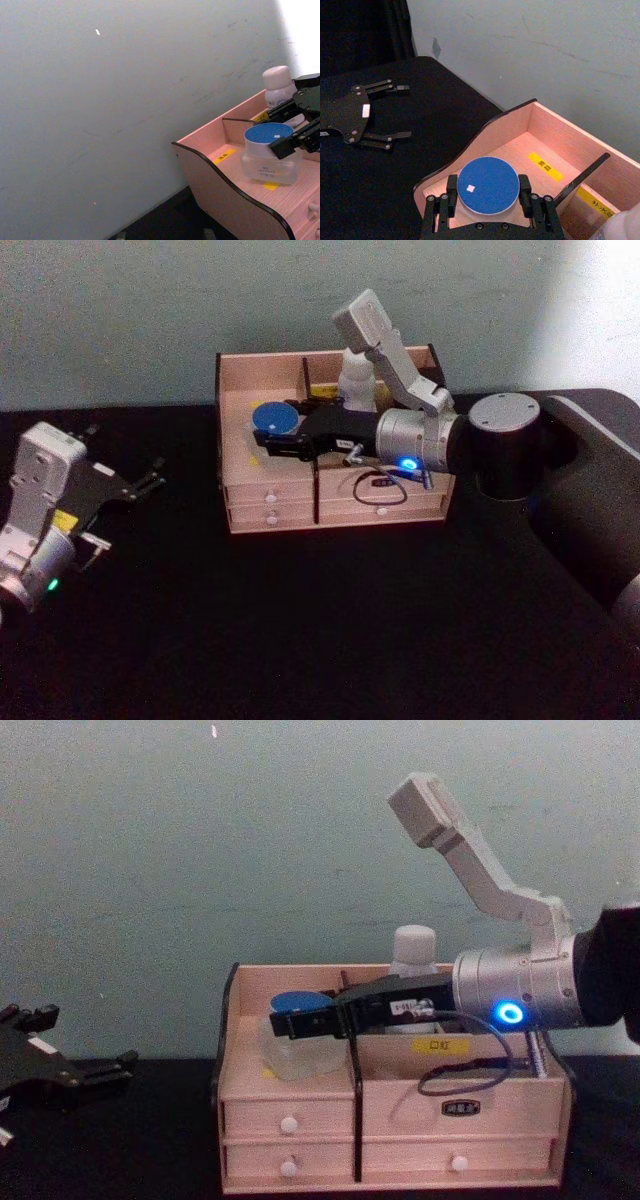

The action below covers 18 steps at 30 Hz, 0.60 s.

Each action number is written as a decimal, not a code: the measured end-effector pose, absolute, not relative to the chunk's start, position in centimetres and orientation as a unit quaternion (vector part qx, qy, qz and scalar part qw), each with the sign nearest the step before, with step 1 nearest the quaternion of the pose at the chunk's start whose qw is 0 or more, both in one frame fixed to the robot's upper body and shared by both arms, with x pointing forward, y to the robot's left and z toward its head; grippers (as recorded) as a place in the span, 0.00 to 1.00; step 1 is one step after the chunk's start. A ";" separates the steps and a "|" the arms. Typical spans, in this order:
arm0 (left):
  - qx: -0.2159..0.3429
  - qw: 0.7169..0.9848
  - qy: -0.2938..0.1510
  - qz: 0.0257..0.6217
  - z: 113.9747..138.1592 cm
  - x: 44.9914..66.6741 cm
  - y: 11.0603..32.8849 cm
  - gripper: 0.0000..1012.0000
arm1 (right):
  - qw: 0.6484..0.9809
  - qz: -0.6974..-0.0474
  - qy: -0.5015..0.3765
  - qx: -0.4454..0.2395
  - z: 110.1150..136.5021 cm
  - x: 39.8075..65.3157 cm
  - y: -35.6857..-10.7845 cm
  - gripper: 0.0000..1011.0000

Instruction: Pick up the facial cleanser and watermelon frost from the table and place them into the tiered storage box.

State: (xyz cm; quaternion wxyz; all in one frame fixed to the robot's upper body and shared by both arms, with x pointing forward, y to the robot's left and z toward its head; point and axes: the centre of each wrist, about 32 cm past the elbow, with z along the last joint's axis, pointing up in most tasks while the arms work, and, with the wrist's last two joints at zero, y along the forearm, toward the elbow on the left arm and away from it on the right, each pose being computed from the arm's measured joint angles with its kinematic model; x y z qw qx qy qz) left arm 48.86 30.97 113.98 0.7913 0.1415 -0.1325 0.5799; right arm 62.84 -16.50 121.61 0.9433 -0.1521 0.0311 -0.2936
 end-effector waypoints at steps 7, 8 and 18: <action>0.141 0.791 -0.132 0.580 114.0 48.9 31.0 0.99 | 0.943 -0.293 0.031 -0.153 121.6 62.8 -16.5 0.87; 0.141 0.791 -0.132 0.580 114.0 48.9 31.0 0.99 | 0.943 -0.293 0.031 -0.153 121.6 62.8 -16.5 0.89; 0.141 0.791 -0.132 0.580 114.0 48.9 31.0 0.99 | 0.943 -0.293 0.031 -0.152 121.6 62.8 -16.5 0.99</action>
